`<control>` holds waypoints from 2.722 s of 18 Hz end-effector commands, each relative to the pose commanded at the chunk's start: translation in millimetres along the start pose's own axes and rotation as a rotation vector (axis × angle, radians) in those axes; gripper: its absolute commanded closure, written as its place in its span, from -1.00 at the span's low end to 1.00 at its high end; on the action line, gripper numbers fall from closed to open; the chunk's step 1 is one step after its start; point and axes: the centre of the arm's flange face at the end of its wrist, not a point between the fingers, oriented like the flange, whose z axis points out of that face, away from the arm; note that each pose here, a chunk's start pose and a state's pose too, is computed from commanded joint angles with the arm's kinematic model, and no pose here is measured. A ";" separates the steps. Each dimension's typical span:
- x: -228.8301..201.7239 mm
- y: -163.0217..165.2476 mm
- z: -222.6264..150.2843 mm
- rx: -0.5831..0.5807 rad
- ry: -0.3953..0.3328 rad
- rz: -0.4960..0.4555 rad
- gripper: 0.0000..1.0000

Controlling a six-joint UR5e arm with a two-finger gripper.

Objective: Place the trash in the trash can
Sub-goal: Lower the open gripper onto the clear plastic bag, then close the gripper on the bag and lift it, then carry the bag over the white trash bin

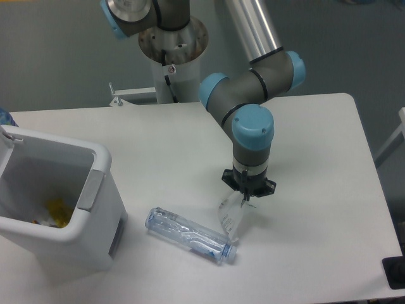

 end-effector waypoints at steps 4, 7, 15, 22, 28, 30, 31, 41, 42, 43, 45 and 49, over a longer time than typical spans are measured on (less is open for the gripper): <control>-5.4 4.3 -10.7 0.042 0.030 -0.020 1.00; -15.6 8.4 -24.7 0.069 0.035 -0.033 1.00; -36.3 -4.3 -80.8 0.249 0.052 -0.084 1.00; -19.4 -19.2 -154.6 0.407 0.057 -0.147 1.00; 26.9 -31.1 -206.6 0.498 0.127 -0.138 1.00; 37.3 -39.7 -215.1 0.526 0.153 -0.154 1.00; 41.9 -46.3 -225.2 0.540 0.160 -0.166 1.00; 95.7 -61.4 -284.0 0.637 0.246 -0.228 1.00; 99.3 -58.8 -293.3 0.656 0.259 -0.235 1.00; 105.1 -57.0 -302.1 0.677 0.277 -0.235 1.00; 116.1 -51.5 -312.3 0.699 0.303 -0.238 1.00; 158.0 -64.4 -317.8 0.688 0.349 -0.225 1.00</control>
